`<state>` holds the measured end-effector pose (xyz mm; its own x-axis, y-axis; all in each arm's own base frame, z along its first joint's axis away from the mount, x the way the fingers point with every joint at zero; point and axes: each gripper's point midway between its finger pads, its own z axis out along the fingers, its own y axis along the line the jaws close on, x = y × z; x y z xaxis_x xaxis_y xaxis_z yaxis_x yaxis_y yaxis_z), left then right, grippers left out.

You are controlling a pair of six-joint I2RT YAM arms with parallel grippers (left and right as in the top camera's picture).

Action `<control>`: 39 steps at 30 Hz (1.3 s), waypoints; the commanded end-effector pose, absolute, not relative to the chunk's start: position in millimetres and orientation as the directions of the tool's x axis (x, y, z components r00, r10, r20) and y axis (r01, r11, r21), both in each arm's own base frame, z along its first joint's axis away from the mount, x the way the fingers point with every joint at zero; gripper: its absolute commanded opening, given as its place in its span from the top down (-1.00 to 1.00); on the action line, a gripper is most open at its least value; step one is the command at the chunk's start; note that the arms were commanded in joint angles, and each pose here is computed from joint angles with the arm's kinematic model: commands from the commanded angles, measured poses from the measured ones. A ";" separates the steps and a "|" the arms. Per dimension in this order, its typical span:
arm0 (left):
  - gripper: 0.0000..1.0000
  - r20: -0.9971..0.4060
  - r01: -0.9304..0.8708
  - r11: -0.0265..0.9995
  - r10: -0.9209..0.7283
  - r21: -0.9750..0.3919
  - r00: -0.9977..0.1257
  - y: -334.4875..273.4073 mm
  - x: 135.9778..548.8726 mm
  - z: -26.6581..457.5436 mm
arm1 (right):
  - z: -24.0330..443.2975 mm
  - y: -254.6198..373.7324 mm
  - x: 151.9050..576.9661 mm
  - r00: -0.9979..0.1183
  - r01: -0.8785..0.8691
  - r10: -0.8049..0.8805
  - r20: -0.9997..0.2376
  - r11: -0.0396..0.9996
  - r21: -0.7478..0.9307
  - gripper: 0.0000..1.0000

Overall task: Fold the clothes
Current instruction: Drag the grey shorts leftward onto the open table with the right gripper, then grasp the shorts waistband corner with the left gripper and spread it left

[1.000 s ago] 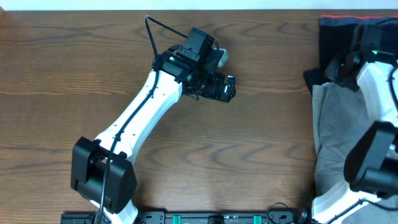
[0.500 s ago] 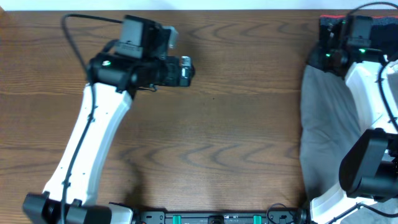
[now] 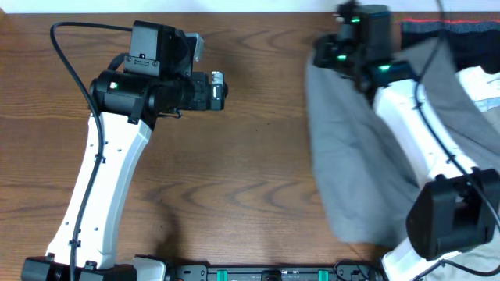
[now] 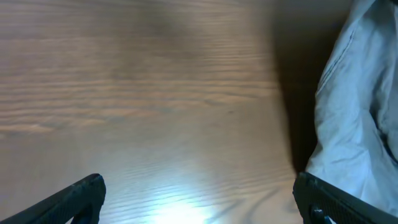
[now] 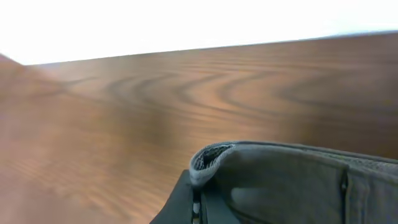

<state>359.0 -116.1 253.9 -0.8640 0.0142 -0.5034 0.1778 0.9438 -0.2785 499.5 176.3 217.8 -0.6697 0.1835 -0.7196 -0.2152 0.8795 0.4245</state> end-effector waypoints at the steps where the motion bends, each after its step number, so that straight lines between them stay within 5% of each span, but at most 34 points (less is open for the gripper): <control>1: -0.96 -0.515 0.135 0.973 0.020 -0.186 -0.857 -96.5 359.9 254.9 | 243.1 224.5 488.4 -0.623 -0.294 0.167 -0.764 0.855 0.427 0.97; 8: -0.96 -0.493 0.043 0.996 -0.004 -0.084 -0.870 -64.9 356.7 248.6 | 210.3 319.0 468.8 -0.647 -0.385 0.122 -0.753 0.800 0.460 0.97; 10: -0.96 -0.490 0.021 0.996 -0.022 -0.082 -0.871 -56.8 357.3 248.3 | 194.9 341.9 461.9 -0.655 -0.415 0.092 -0.750 0.786 0.458 0.65; 11: -0.96 -0.490 0.009 0.997 -0.032 -0.082 -0.871 -52.6 357.8 248.2 | 189.3 350.3 459.1 -0.652 -0.434 0.072 -0.755 0.781 0.449 0.02; 12: -0.96 -0.489 -0.001 0.997 -0.041 -0.082 -0.871 -48.7 358.3 248.2 | 185.8 355.2 456.8 -0.652 -0.443 0.060 -0.756 0.779 0.444 -0.29; 15: -0.96 -0.490 -0.022 0.996 -0.059 -0.082 -0.870 -41.0 359.4 248.2 | 186.0 350.9 457.7 -0.646 -0.447 0.046 -0.762 0.786 0.427 -0.68; 25: -0.96 -0.477 0.116 0.979 0.022 -0.169 -0.878 -69.1 391.2 215.6 | 209.5 239.1 467.0 -0.711 -0.257 0.107 -0.695 0.880 0.398 -0.71; 32: -0.96 -0.399 0.191 0.927 0.049 -0.324 -0.916 -114.1 441.1 132.9 | 206.2 158.9 444.2 -0.796 -0.088 0.150 -0.587 0.929 0.358 -0.71; 39: -0.96 -0.318 0.195 0.924 0.086 -0.329 -0.944 -132.7 456.6 56.1 | 186.3 126.3 426.2 -0.857 -0.025 0.138 -0.496 0.951 0.308 -0.71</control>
<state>458.3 -122.2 71.1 -0.9402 0.0592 -0.3354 0.1679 0.9374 -0.3051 427.0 133.0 185.6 -0.8538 0.1629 -0.4945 -0.0099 0.9445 0.3283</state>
